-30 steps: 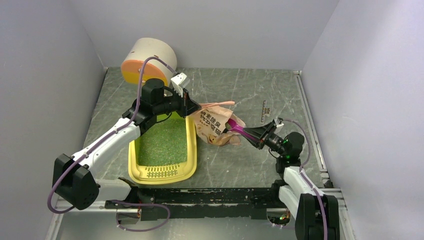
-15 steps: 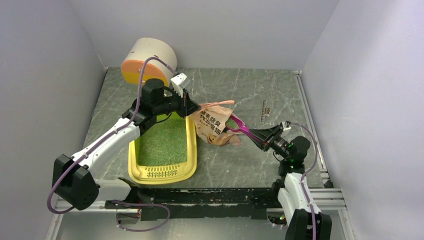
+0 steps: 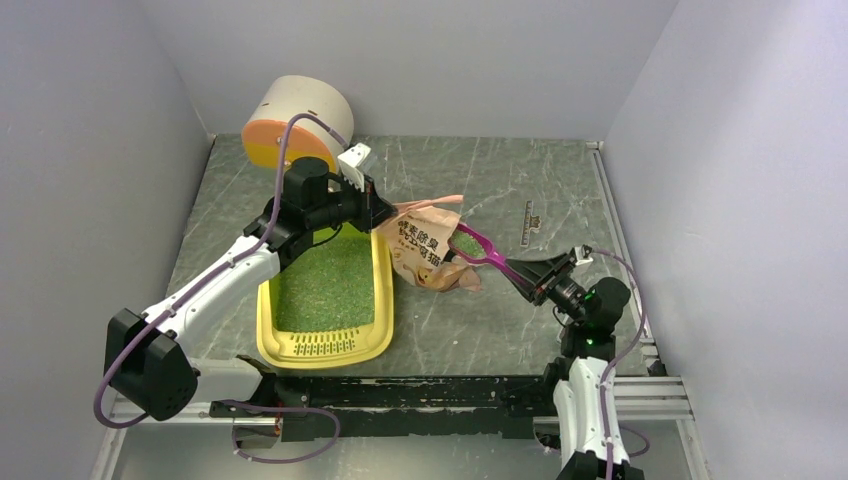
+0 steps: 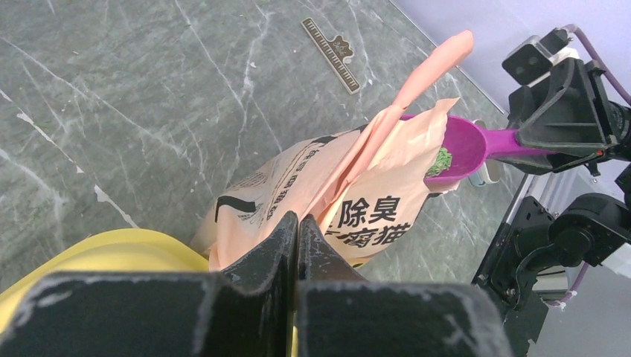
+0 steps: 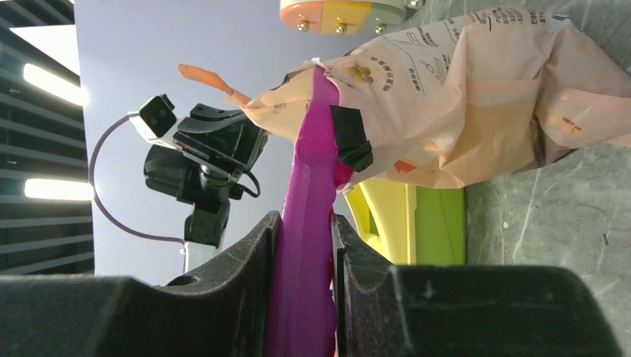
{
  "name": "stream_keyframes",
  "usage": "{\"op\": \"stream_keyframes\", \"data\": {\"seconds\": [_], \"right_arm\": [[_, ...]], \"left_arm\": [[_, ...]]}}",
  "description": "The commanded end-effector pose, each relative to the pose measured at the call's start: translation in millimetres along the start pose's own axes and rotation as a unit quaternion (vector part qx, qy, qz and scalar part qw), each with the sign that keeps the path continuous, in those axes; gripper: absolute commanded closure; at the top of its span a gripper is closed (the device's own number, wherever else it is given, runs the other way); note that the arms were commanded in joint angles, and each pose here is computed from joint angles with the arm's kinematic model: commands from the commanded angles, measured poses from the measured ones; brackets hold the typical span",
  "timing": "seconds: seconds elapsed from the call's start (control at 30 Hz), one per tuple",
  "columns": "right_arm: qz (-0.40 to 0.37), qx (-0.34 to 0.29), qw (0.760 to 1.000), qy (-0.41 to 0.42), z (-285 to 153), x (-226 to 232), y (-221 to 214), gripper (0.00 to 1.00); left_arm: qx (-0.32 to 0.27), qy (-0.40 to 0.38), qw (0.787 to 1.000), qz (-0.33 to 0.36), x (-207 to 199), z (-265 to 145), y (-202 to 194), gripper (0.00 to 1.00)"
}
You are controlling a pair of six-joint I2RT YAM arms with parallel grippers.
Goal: Fill the litter box with clean litter
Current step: 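Scoop the cat litter from the cat litter bag.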
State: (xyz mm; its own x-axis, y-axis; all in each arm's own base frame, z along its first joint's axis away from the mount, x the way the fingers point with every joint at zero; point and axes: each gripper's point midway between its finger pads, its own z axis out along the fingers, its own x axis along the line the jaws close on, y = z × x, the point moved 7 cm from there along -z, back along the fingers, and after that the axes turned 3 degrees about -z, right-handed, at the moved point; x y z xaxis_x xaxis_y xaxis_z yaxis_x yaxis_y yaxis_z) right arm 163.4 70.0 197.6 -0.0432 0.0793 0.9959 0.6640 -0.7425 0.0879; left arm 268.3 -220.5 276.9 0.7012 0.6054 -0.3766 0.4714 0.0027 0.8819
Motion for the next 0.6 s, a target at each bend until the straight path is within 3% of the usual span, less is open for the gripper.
{"op": "stream_keyframes", "data": {"seconds": [0.0, 0.27, 0.57], "right_arm": [[-0.024, -0.013, 1.0, 0.0, -2, 17, 4, 1.0], [-0.078, -0.013, 0.997, -0.026, -3, 36, 8, 1.0], [-0.082, -0.013, 0.996, -0.045, -4, 40, 8, 1.0]], "left_arm": [[-0.014, 0.014, 1.0, -0.003, -1, 0, 10, 0.95], [0.005, 0.069, 0.997, -0.026, 16, 6, -3, 0.95], [0.0, 0.079, 0.996, -0.043, 24, 12, -8, 0.95]]}}
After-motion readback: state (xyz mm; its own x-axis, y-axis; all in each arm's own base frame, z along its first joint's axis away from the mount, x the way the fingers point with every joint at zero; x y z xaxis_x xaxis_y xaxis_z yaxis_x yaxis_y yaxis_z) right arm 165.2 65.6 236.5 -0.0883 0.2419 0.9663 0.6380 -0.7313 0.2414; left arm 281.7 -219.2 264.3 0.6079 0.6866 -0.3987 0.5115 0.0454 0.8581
